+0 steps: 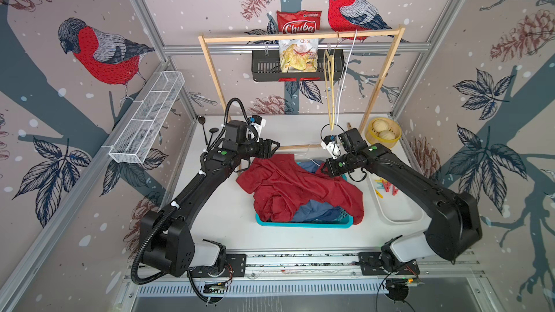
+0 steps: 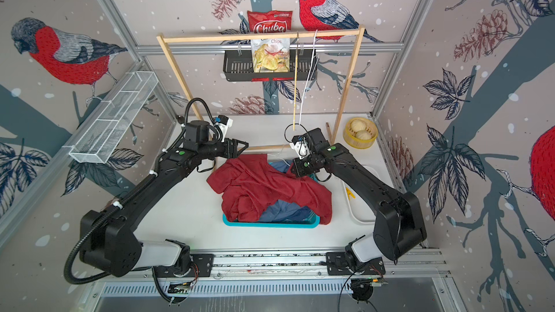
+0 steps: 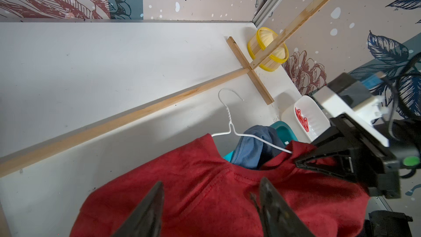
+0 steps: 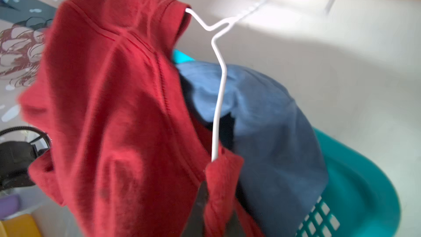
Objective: Remove the clothespins securing t-shirts to the hanger
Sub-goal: Pick up the hanger from the basket.
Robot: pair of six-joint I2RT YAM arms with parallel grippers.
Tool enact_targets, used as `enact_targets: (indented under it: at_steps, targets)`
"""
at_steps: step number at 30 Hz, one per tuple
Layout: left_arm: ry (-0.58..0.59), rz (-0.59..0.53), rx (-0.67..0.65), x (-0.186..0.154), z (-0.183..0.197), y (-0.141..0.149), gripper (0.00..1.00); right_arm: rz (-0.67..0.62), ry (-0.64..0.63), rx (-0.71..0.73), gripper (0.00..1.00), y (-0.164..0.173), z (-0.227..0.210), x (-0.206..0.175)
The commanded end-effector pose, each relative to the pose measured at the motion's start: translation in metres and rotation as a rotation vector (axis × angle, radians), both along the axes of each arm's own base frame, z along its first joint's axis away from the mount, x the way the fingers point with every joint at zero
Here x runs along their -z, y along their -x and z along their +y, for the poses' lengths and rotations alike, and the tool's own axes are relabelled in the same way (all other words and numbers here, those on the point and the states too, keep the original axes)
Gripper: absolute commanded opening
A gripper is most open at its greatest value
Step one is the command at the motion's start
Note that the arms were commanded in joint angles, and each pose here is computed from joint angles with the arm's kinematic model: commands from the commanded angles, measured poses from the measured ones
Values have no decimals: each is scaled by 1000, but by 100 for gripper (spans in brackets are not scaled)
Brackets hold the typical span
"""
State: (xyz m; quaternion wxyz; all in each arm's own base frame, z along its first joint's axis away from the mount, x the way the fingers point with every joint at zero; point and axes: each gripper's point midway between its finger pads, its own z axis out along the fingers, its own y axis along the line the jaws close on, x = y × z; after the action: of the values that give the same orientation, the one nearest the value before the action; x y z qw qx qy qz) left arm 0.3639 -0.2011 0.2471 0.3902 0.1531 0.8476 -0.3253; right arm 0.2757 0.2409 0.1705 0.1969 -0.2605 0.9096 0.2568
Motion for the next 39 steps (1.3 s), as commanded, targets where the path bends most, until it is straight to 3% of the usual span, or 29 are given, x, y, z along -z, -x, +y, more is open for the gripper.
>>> enact_targets:
  at_steps: [1, 8, 14, 17, 20, 30, 39]
  targets:
    - [-6, -54, -6, -13, 0, -6, 64, -113, 39, -89, 7, 7, 3, -12]
    - [-34, -50, 45, -2, -21, -12, 64, -213, 87, -189, 3, 24, 18, -20]
    - [-72, 0, 56, 20, -36, -20, 64, -338, 80, -171, 1, 21, 19, -43]
    - [-109, -12, 138, 26, -51, -12, 64, -399, 64, -158, 0, 20, 18, -55]
    - [-174, -111, 192, 21, -56, -7, 66, -463, 38, -155, 0, 22, 14, -71]
    - [-306, -618, 266, -15, -40, 24, 67, -530, -28, -205, 0, 38, 13, -94]
    - [-434, -686, 245, -13, -38, 5, 67, -569, -87, -265, 0, 53, 19, -111]
